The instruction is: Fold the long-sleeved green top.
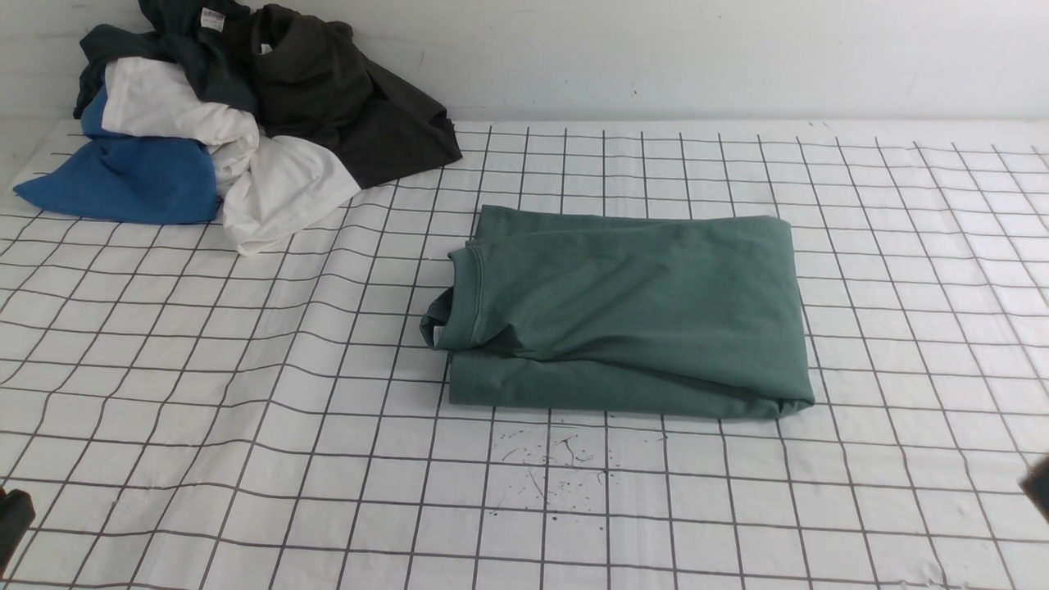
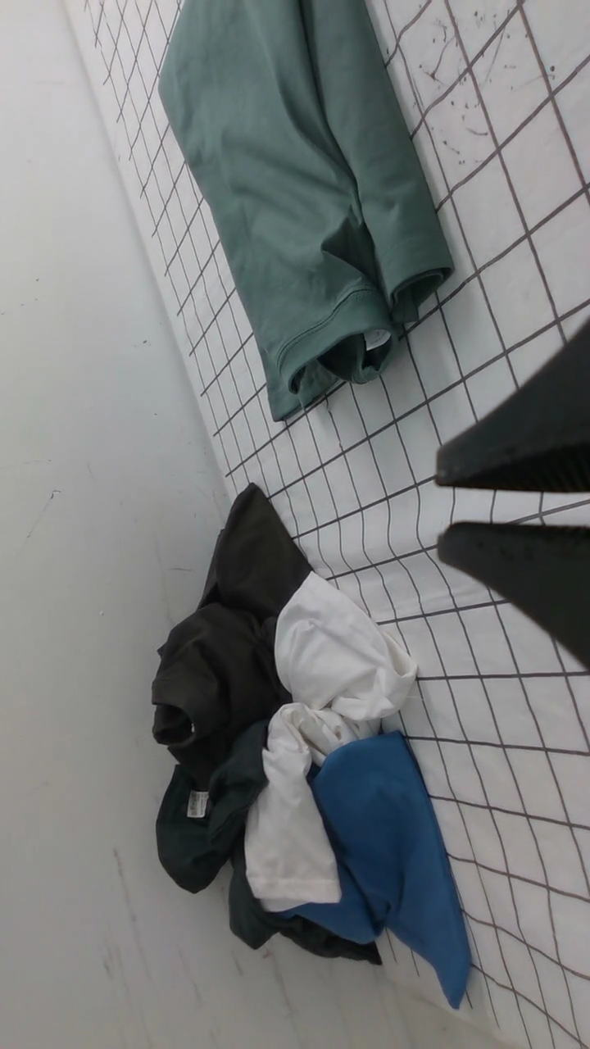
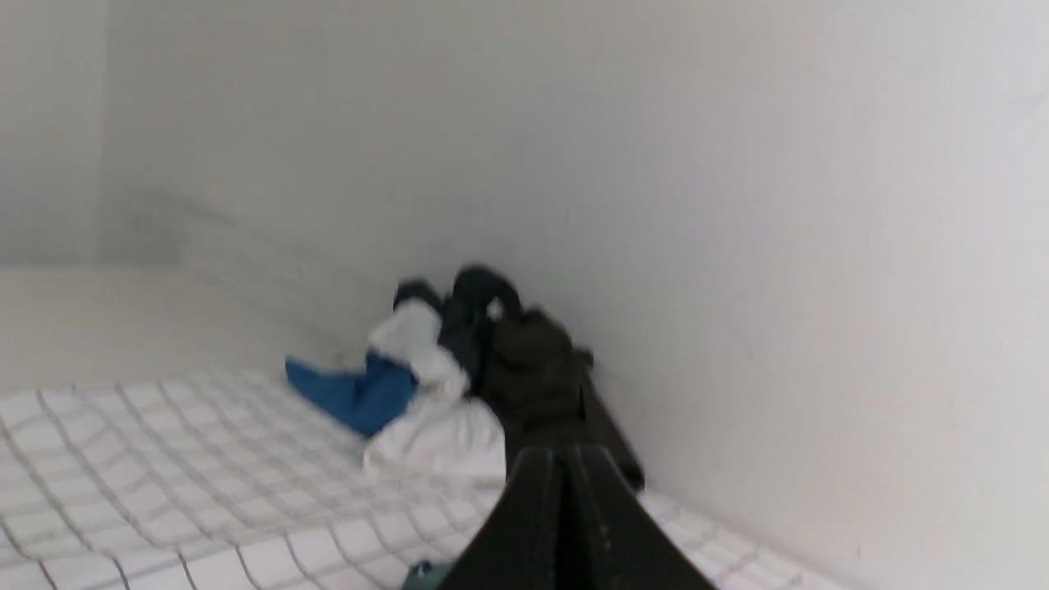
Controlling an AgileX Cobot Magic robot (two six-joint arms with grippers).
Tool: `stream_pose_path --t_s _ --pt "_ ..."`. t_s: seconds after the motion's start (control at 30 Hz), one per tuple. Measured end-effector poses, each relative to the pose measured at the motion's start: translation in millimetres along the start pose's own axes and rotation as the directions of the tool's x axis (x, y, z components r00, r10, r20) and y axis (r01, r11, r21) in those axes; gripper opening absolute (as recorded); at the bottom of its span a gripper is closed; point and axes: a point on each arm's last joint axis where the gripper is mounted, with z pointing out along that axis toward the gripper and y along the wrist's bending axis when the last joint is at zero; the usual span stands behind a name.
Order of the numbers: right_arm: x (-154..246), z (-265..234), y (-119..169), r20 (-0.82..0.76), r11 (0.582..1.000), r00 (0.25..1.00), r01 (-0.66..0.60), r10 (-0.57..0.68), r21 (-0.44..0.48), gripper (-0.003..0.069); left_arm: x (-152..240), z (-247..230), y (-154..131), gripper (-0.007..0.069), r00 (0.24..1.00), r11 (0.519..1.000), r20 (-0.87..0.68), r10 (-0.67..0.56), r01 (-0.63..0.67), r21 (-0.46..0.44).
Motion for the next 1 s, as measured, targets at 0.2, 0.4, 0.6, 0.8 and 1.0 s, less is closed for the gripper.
stream_pose_path --t_s 0.2,0.4,0.6,0.8,1.0 --pt "10.6 -6.1 4.1 0.031 1.000 0.999 0.021 -0.021 -0.008 -0.0014 1.3 0.7 -0.4 0.0047 1.000 1.000 0.005 -0.005 0.005 0.001" --pt "13.5 -3.4 4.8 -0.002 0.999 0.999 0.035 -0.035 -0.017 -0.0014 1.3 0.6 -0.4 0.0047 1.000 1.000 0.006 -0.003 0.003 0.000" --pt "19.8 -5.2 4.7 -0.050 0.999 0.998 0.043 -0.044 -0.008 -0.0014 1.3 0.6 -0.3 0.0047 1.000 1.000 0.006 -0.002 0.002 0.000" --pt "22.6 -12.7 -8.9 -0.104 0.967 0.991 0.102 -0.080 0.234 -0.0014 1.5 0.6 -0.3 0.0047 1.000 1.000 0.005 -0.002 0.002 0.000" --pt "28.2 -18.1 -21.6 -0.178 0.885 0.984 0.093 -0.012 0.456 -0.0014 1.4 0.6 -0.3 0.0047 1.000 1.000 0.006 -0.002 0.002 0.000"
